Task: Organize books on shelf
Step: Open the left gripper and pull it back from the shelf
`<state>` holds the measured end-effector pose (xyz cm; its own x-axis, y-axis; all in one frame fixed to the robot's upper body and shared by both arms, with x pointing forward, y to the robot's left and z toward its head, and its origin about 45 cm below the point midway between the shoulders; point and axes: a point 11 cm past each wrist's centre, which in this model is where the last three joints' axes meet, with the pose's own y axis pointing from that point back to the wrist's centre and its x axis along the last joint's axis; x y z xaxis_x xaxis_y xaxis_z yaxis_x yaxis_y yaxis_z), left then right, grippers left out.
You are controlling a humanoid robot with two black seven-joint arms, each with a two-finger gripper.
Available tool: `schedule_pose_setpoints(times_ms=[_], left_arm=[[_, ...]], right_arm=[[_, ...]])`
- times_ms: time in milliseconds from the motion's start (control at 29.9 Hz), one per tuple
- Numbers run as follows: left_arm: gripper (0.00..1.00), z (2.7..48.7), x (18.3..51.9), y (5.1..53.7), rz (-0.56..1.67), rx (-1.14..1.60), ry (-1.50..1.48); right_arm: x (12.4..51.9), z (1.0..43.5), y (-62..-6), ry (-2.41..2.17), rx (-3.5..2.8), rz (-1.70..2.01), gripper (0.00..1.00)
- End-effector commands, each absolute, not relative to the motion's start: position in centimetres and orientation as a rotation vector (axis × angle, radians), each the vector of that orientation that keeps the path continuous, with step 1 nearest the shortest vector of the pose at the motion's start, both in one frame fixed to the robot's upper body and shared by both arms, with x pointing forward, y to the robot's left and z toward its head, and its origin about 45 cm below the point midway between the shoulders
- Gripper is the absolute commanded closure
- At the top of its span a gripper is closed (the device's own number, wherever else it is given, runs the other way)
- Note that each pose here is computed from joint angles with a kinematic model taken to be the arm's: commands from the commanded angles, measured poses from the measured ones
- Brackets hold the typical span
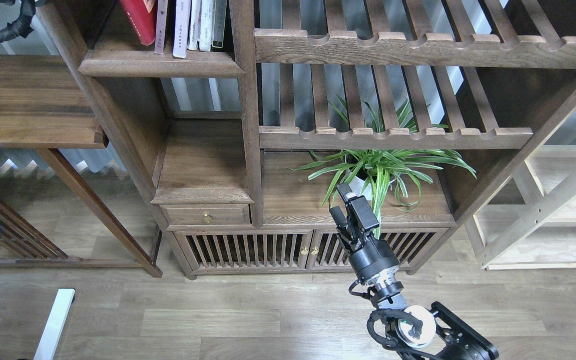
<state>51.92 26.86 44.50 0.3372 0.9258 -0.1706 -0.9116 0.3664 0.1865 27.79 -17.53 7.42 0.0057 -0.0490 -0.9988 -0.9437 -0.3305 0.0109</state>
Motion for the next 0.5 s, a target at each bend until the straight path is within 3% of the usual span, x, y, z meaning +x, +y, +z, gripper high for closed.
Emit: schedule_pose_setpoints(times_ms=[0, 468], left_arm=[[0.99, 44.39, 51.93, 26.49, 1.189, 0.06, 0.267], [0.99, 43.5, 52.13, 26.49, 1.195, 0.073, 0.285]], right_arm=[[27.73, 7.37, -17.8, 1.075, -1.481, 1.427, 0.01], [27.46, 7.2, -17.87, 1.079, -1.474, 1.431, 0.01]])
